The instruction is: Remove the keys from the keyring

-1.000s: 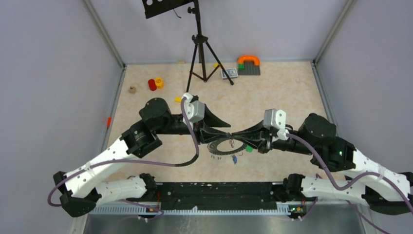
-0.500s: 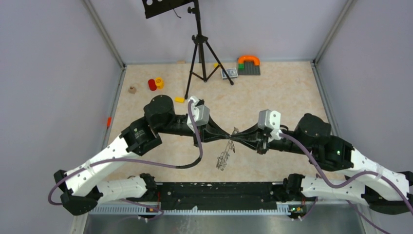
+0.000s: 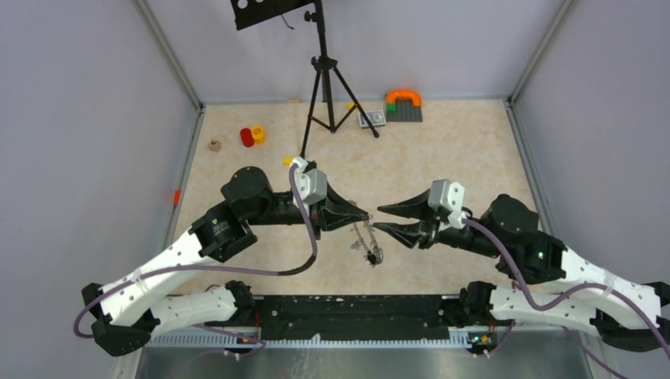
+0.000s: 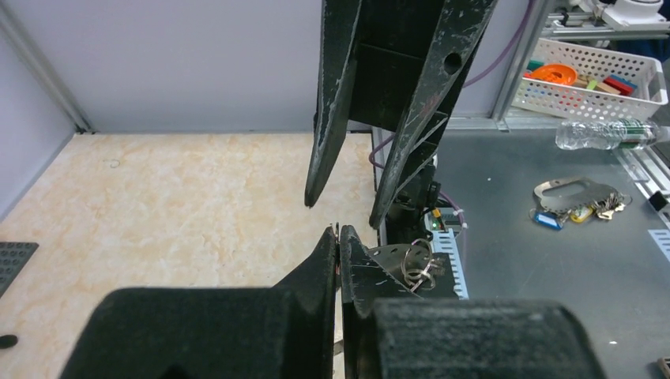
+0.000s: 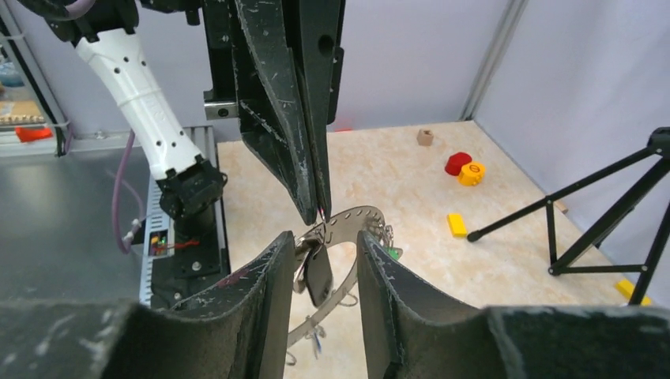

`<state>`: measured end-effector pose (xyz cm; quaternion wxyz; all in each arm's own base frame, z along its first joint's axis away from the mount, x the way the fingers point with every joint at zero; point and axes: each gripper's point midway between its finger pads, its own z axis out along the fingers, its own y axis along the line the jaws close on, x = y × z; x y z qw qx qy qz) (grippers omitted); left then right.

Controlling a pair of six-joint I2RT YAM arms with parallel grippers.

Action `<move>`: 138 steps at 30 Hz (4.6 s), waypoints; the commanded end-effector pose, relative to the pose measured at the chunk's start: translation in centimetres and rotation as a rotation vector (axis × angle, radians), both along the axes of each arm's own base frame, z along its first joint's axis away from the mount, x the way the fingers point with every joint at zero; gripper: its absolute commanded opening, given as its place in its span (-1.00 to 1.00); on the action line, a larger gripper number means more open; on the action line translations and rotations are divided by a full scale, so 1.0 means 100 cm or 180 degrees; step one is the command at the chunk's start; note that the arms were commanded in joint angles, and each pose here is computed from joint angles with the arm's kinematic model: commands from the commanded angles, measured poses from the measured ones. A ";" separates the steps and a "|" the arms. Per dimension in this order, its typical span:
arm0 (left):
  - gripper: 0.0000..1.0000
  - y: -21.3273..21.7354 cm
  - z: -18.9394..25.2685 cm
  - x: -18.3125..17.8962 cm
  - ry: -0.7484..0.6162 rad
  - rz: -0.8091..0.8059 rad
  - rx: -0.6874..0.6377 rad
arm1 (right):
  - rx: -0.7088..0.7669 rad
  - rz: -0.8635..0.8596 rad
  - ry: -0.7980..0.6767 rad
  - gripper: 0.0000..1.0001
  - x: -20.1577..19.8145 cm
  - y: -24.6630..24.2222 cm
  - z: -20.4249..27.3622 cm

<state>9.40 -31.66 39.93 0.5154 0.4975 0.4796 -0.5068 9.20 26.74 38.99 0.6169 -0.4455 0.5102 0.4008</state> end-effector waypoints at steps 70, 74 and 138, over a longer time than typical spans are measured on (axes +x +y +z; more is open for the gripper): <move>-1.00 0.016 0.038 0.006 -0.0122 0.0325 -0.0574 | 0.0211 -0.0187 0.0417 -1.00 0.007 0.001 -0.001; -1.00 0.019 0.038 0.006 -0.0121 0.0351 -0.0581 | 0.0152 -0.0227 0.0301 -1.00 0.008 -0.006 0.003; -1.00 -0.026 -0.003 -0.001 0.0291 -0.0253 -0.0294 | 0.0193 -0.0080 0.0035 -1.00 -0.007 -0.028 0.042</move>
